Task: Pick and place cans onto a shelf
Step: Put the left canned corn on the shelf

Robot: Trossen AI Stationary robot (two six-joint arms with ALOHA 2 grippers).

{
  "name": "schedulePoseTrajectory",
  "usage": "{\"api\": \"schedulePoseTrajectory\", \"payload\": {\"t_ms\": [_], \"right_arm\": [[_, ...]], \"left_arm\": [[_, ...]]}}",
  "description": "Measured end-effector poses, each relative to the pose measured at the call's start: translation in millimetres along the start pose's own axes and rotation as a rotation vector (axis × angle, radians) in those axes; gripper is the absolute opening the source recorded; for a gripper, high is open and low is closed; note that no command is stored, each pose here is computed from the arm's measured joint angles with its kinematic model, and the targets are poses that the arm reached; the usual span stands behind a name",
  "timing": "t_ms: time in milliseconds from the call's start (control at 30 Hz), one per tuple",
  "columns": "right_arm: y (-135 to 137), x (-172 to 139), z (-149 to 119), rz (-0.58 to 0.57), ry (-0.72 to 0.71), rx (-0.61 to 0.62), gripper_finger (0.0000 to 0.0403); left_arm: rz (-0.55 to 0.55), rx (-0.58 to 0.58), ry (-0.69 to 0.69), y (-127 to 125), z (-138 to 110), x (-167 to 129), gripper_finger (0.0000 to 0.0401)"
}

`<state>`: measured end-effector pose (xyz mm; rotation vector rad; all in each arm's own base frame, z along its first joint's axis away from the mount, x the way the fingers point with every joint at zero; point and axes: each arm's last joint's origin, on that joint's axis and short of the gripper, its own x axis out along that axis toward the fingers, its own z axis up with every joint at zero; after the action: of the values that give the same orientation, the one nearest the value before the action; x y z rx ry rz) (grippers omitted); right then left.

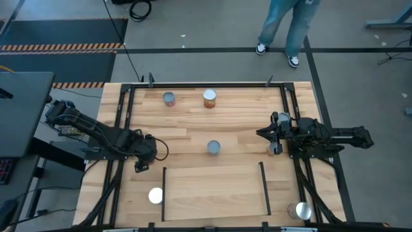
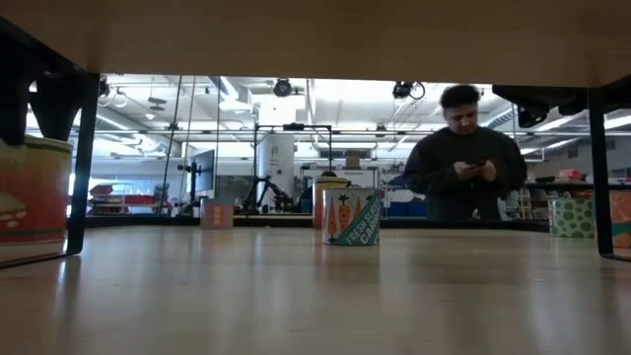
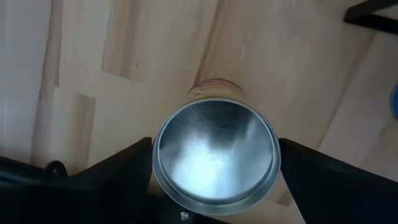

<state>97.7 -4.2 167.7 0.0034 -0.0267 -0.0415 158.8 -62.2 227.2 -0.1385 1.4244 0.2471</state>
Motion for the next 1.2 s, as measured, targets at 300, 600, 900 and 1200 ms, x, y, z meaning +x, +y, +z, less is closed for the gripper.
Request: {"api": "schedulePoseTrajectory", "payload": {"t_ms": [300, 600, 900, 1200], "right_arm": [[0.0, 0.0, 0.1, 0.000, 0.000, 0.000, 0.0047], [0.0, 0.0, 0.0, 0.000, 0.000, 0.000, 0.0047], [0.0, 0.0, 0.1, 0.000, 0.000, 0.000, 0.0047], [0.0, 0.0, 0.0, 0.000, 0.000, 0.000, 0.0047]], "left_arm": [[0.018, -0.030, -0.018, 0.8, 1.1, 0.1, 0.0339], [-0.013, 0.058, 0.026, -2.4, 6.9, 7.2, 0.0344], [0.001, 0.062, 0.009, -2.7, 8.5, 7.2, 0.0317], [0.008, 0.023, 0.009, -2.6, 8.5, 8.7, 0.0372]]}}
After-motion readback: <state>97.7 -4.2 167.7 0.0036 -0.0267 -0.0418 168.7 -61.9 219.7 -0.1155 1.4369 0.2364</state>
